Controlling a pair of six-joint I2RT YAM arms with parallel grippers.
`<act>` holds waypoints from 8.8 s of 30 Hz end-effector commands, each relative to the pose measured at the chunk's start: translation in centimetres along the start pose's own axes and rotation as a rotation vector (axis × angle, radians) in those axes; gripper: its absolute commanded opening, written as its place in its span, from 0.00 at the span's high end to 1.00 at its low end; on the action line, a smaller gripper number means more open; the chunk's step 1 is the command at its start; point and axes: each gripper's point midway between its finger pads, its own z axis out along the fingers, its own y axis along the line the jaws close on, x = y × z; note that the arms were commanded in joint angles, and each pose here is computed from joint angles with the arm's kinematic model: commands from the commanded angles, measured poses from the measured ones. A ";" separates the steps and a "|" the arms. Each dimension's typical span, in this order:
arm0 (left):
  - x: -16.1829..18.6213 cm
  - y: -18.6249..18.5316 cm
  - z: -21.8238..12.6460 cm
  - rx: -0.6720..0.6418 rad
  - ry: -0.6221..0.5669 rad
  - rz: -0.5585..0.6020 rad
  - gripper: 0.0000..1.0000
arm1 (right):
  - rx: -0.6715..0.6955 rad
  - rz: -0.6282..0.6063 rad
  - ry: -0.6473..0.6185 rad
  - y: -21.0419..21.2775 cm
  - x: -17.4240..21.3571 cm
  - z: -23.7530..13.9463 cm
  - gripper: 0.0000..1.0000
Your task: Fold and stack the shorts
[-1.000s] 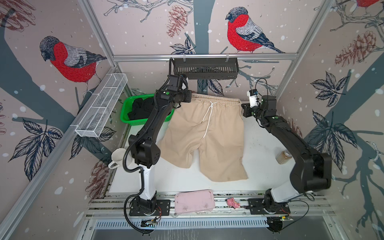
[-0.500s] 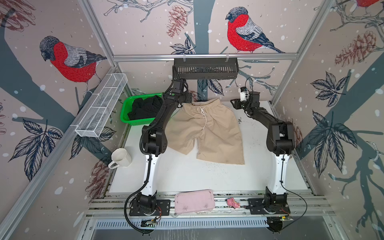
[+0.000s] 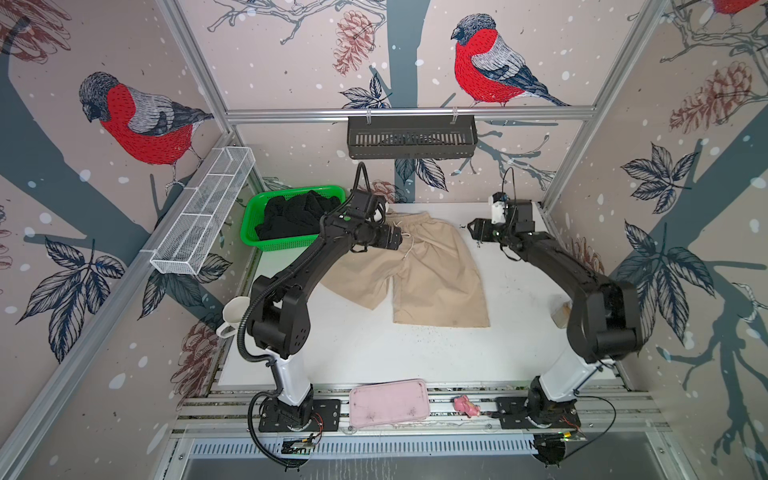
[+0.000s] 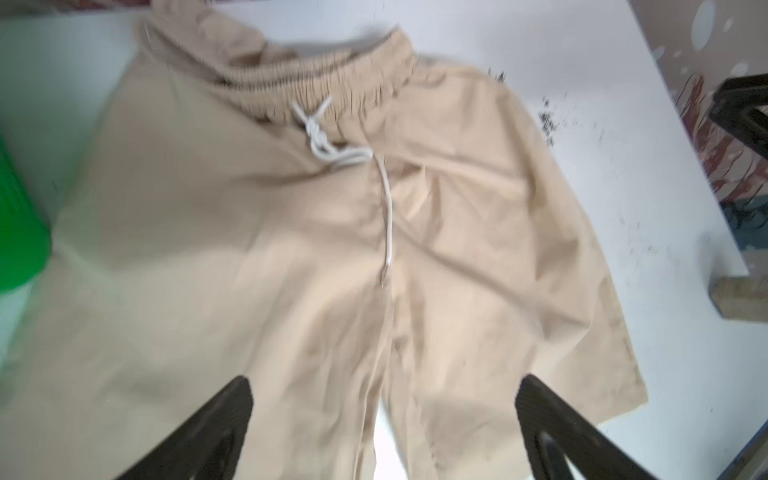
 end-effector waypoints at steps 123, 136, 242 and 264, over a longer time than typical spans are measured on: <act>28.7 -6.0 5.6 0.043 0.411 -0.099 0.03 | -0.101 -0.292 -0.291 6.5 -11.9 19.8 1.00; 26.5 -7.4 5.0 0.083 0.374 -0.076 0.03 | -0.315 -0.443 -0.065 8.4 -5.2 19.1 0.22; 6.7 -12.3 2.1 -0.077 -0.050 0.078 0.02 | -0.018 -0.111 0.053 4.5 -2.3 8.5 0.19; 4.4 3.6 -7.8 -0.222 -0.281 -0.148 0.02 | 0.278 -0.236 0.389 7.0 22.7 -3.5 0.22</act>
